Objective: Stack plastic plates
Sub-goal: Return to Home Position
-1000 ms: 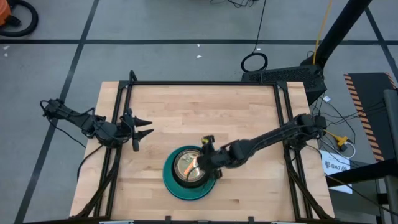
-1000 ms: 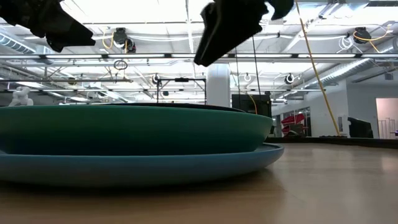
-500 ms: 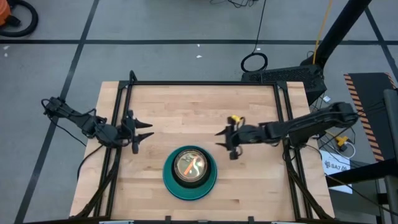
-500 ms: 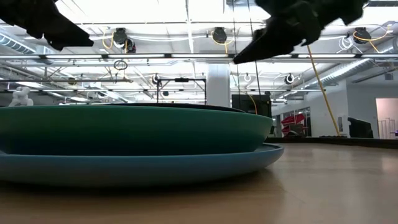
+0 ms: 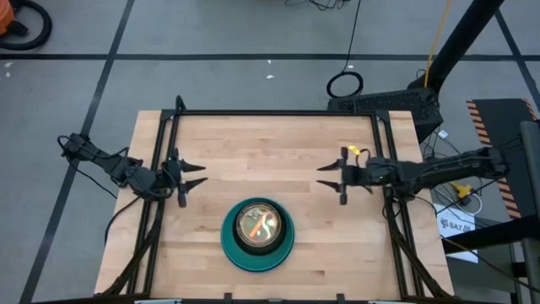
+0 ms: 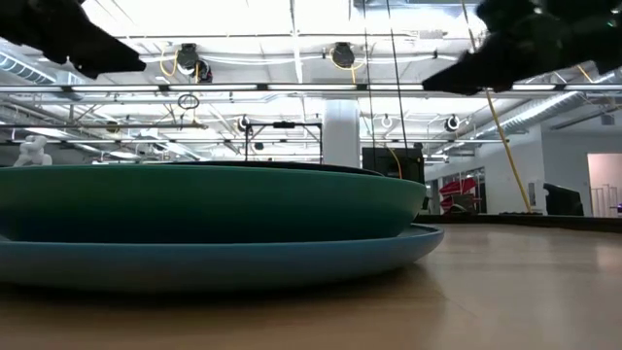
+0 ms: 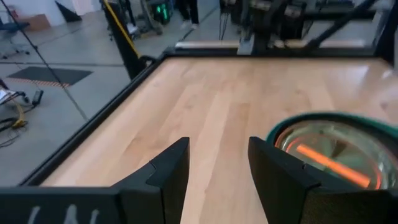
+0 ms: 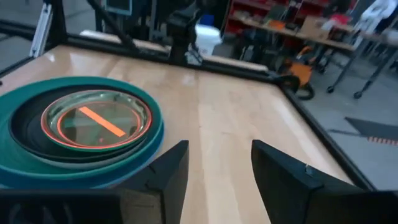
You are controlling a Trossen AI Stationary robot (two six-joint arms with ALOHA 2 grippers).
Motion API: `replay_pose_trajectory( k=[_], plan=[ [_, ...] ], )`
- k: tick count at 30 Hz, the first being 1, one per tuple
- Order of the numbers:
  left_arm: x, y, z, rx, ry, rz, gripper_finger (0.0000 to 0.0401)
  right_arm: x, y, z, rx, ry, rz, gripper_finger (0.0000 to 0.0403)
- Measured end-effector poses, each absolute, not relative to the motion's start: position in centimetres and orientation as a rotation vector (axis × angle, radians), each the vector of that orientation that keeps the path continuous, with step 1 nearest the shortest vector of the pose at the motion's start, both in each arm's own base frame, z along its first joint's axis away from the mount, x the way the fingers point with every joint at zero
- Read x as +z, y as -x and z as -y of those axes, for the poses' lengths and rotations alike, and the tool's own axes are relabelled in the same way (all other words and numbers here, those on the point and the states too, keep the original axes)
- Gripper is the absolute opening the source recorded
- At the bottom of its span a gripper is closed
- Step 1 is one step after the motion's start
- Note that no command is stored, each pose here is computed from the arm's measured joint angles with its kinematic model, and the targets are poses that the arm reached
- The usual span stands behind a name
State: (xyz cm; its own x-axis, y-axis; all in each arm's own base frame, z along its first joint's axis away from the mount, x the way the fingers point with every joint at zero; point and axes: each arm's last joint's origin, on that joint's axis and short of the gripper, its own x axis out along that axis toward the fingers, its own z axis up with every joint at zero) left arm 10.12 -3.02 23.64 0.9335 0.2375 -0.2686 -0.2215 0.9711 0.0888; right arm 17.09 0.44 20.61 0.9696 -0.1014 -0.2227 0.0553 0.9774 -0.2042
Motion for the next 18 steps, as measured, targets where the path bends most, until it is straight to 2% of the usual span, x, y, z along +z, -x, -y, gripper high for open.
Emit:
replay_pose_trajectory(
  k=[11, 18],
  plan=[
    [20.0, -10.6, 2.2, 0.308, 0.000, -0.031, 0.0170, 17.2, -12.4, 0.6, -0.154, 0.190, -0.079, 0.0167],
    [19.8, -11.2, 0.3, 0.331, -0.067, 0.016, 0.0170, 17.4, -10.9, 0.9, -0.179, 0.204, 0.006, 0.0167]
  ],
)
